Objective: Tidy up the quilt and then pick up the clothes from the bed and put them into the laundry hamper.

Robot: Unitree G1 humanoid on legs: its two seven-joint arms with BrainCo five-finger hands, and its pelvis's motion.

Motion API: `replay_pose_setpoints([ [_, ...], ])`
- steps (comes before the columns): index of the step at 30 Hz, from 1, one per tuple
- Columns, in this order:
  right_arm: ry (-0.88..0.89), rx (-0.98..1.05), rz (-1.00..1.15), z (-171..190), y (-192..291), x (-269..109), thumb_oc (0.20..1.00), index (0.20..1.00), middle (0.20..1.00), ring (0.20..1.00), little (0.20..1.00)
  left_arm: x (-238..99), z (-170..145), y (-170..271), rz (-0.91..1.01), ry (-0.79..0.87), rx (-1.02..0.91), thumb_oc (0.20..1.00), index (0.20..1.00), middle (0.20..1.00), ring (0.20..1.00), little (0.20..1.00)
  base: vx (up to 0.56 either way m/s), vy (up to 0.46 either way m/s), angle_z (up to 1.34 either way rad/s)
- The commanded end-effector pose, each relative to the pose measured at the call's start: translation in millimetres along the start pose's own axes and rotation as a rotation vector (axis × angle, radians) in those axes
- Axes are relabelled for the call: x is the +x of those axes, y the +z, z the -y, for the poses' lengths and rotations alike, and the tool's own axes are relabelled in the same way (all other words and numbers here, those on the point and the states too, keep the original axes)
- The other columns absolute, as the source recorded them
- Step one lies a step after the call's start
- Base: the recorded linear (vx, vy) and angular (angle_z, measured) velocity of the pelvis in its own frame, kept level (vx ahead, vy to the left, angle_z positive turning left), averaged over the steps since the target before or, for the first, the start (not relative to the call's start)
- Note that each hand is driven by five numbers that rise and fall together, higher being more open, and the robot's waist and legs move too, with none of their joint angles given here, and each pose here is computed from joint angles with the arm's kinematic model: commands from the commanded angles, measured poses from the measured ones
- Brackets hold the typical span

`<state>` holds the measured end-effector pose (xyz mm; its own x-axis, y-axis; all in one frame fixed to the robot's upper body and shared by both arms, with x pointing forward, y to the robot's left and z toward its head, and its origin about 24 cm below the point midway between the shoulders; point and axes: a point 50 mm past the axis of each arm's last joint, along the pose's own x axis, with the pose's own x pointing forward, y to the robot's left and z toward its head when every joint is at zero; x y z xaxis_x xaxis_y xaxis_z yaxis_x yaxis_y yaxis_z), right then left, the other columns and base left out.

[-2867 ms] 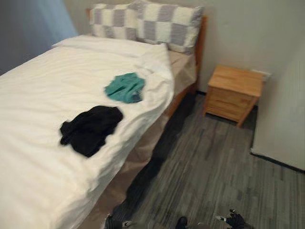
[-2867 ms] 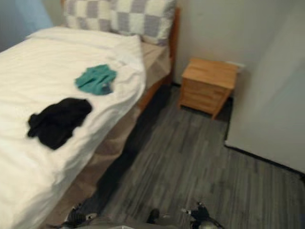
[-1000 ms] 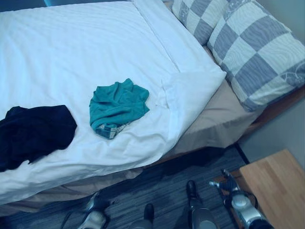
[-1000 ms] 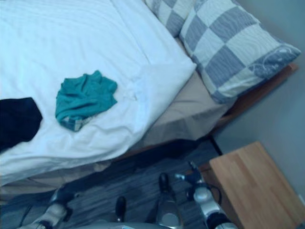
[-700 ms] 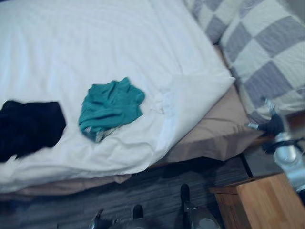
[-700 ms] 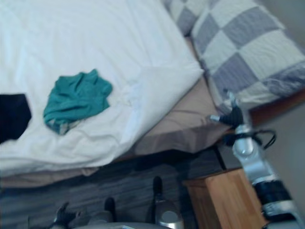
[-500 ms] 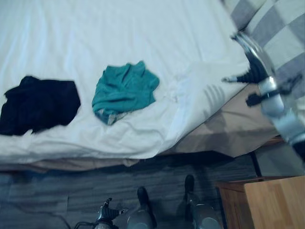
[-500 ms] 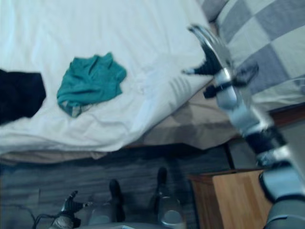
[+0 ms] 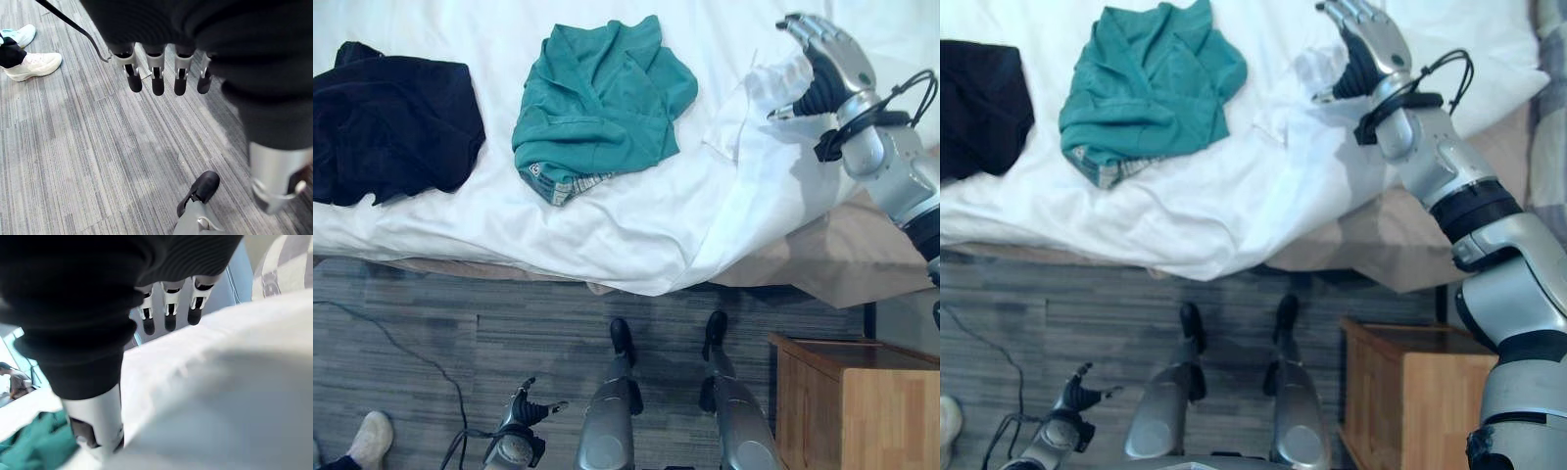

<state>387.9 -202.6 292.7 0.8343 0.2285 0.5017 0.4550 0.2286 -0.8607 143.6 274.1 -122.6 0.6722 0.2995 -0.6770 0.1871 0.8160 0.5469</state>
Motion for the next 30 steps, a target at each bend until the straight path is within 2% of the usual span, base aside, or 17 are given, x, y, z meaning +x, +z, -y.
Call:
replay_pose_setpoints([
  [1,-0.035,0.002,-0.104,8.1,-23.1,0.0,0.52,0.52,0.52,0.52,0.52,2.8,-20.9,0.7,0.011,0.046,0.03,1.0,1.0,1.0,1.0,1.0,0.0,0.0,0.0],
  [2,-0.01,0.004,-0.137,0.4,-29.8,-4.2,0.2,0.2,0.2,0.2,0.2,3.5,-20.1,3.2,0.021,0.042,0.039,1.0,1.0,1.0,1.0,1.0,0.0,0.0,0.0],
  [6,0.058,0.104,-0.192,-34.1,-40.1,-30.1,0.2,0.2,0.2,0.2,0.2,4.3,-11.0,9.5,0.038,0.028,0.027,1.0,1.0,1.0,1.0,1.0,0.01,0.002,0.01],
  [7,0.09,0.176,-0.202,-56.1,-40.2,-51.7,0.2,0.2,0.2,0.2,0.2,4.7,-5.6,12.5,0.041,0.023,0.019,1.0,1.0,1.0,1.0,1.0,0.03,0.002,0.05],
  [8,0.091,0.176,-0.204,-56.3,-40.6,-52.3,0.2,0.2,0.2,0.2,0.2,4.6,-5.8,12.3,0.041,0.023,0.021,1.0,1.0,1.0,1.0,1.0,0.1,-0.008,0.15],
  [9,0.12,0.256,-0.22,-78.9,-39.3,-82.2,0.2,0.2,0.2,0.2,0.2,4.5,-0.8,13.6,0.036,0.019,0.01,1.0,1.0,1.0,1.0,1.0,0.09,-0.01,0.17],
  [12,0.138,0.336,-0.28,-97.5,-42.9,-117.5,0.2,0.2,0.2,0.2,0.2,4.6,1.9,12.9,0.018,0.02,0.001,1.0,1.0,1.0,1.0,1.0,0.08,-0.004,0.1],
  [13,0.146,0.377,-0.322,-107.2,-44.5,-134.9,0.297,0.297,0.297,0.297,0.297,5.1,3.0,13.3,0.011,0.02,-0.001,1.0,1.0,1.0,1.0,1.0,0.14,0.018,-0.02],
  [14,0.169,0.458,-0.458,-128.1,-53.1,-172.8,1.0,1.0,1.0,1.0,1.0,5.5,2.1,12.1,-0.003,0.022,0.002,1.0,1.0,1.0,1.0,1.0,0.15,0.037,-0.09],
  [15,0.177,0.509,-0.545,-139.2,-57.0,-192.8,1.0,1.0,1.0,1.0,1.0,5.1,2.4,9.7,-0.017,0.023,0.0,1.0,1.0,1.0,1.0,1.0,0.11,0.033,-0.04],
  [16,0.177,0.51,-0.545,-139.2,-57.0,-193.0,1.0,1.0,1.0,1.0,1.0,5.1,2.1,9.6,-0.017,0.023,0.001,1.0,1.0,1.0,1.0,1.0,0.11,0.053,-0.08],
  [17,0.204,0.586,-0.694,-155.8,-62.2,-229.5,1.0,1.0,1.0,1.0,1.0,5.0,1.6,6.6,-0.039,0.023,-0.007,1.0,1.0,1.0,1.0,1.0,0.1,0.059,-0.13],
  [19,0.207,0.618,-0.767,-161.4,-65.3,-245.6,1.0,1.0,1.0,1.0,1.0,4.4,1.1,3.9,-0.052,0.02,-0.006,1.0,1.0,1.0,1.0,1.0,0.1,0.053,-0.17],
  [22,0.223,0.684,-1.044,-177.9,-77.0,-305.0,1.0,1.0,1.0,1.0,1.0,6.0,-2.4,-1.7,-0.11,0.021,-0.031,1.0,1.0,1.0,1.0,1.0,0.08,0.048,-0.2],
  [23,0.223,0.684,-1.044,-178.0,-76.9,-304.8,1.0,1.0,1.0,1.0,1.0,6.1,-2.6,-1.6,-0.109,0.021,-0.031,1.0,1.0,1.0,1.0,1.0,0.05,0.037,-0.14],
  [26,0.09,0.686,-1.238,-165.1,-103.3,-333.5,1.0,1.0,1.0,1.0,1.0,3.2,3.5,-11.5,-0.167,-0.005,-0.034,1.0,1.0,1.0,1.0,1.0,0.05,0.043,-0.12],
  [30,-0.152,0.599,-1.19,-113.8,-134.6,-317.7,1.0,1.0,1.0,1.0,1.0,-1.4,7.4,-21.8,-0.204,-0.018,-0.049,1.0,1.0,1.0,1.0,1.0,0.02,0.04,-0.13],
])
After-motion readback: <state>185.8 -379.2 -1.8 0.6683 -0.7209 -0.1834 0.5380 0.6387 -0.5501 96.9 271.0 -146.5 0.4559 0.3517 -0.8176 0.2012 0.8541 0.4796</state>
